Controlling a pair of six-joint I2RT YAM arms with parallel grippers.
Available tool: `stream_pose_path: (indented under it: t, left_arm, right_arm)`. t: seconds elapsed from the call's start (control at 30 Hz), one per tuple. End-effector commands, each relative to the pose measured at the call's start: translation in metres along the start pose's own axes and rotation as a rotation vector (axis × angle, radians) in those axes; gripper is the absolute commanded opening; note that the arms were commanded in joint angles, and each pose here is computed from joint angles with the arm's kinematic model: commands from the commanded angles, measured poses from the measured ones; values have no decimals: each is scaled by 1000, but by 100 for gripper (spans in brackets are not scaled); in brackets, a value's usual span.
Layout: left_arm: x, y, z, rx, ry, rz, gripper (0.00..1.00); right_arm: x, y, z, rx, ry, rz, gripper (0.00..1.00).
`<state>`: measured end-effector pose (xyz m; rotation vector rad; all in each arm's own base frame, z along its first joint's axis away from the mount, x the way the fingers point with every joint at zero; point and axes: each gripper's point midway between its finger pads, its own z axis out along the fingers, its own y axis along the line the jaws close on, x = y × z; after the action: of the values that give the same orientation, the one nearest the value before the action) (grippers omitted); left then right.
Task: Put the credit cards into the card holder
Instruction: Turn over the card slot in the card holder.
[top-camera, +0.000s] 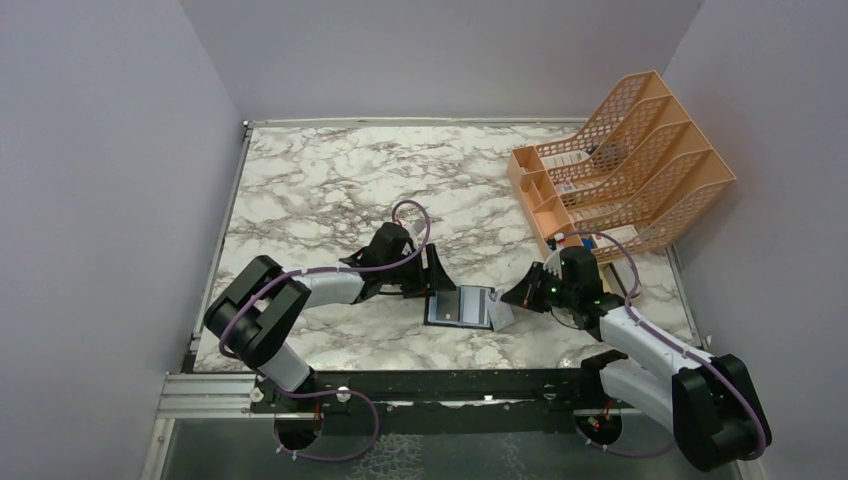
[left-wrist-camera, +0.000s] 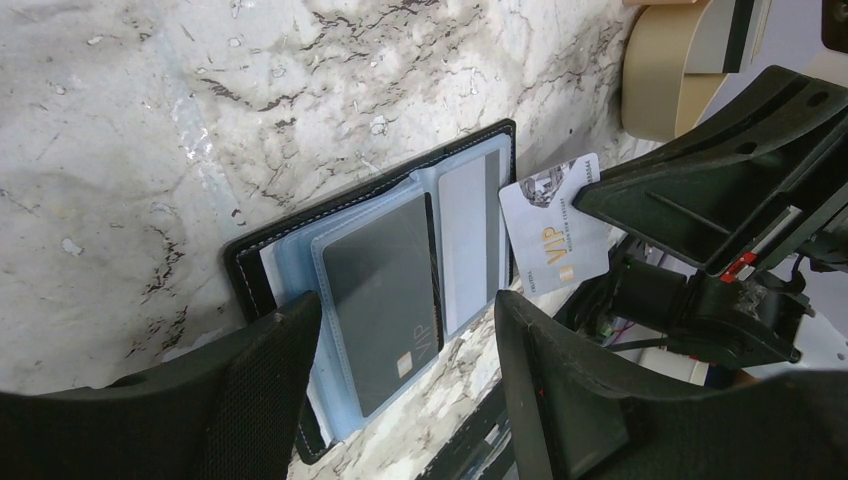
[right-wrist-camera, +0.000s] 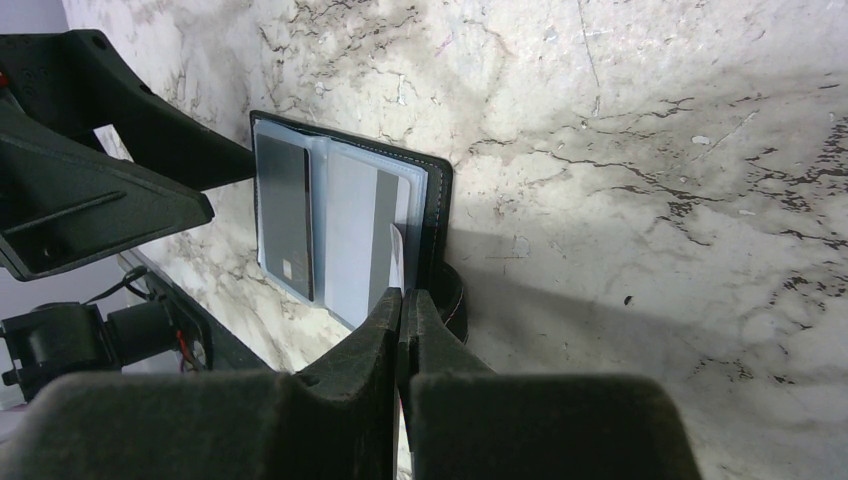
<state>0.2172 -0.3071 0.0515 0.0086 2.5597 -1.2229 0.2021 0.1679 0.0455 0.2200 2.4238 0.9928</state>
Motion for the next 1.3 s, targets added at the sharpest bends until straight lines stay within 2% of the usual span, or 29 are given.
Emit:
stream_pose_path:
  t: [0.0,0.77,1.03,1.27]
  left_arm:
    - [3,-7,1,39,16,-14,67]
    - [9,-78,-3,210,51,-7,67]
    - [16,-99,4,240,69,20,67]
    - [25,-94,13,225,88,28,66]
  right_arm:
    - [0,-4,1,10,-16,-18,1]
    - [-12,4,-1,2,-52,-33,1]
    - [-42,8,-18,69,-174,-80,1]
    - [-66,14,-44,118,-311,-86,1]
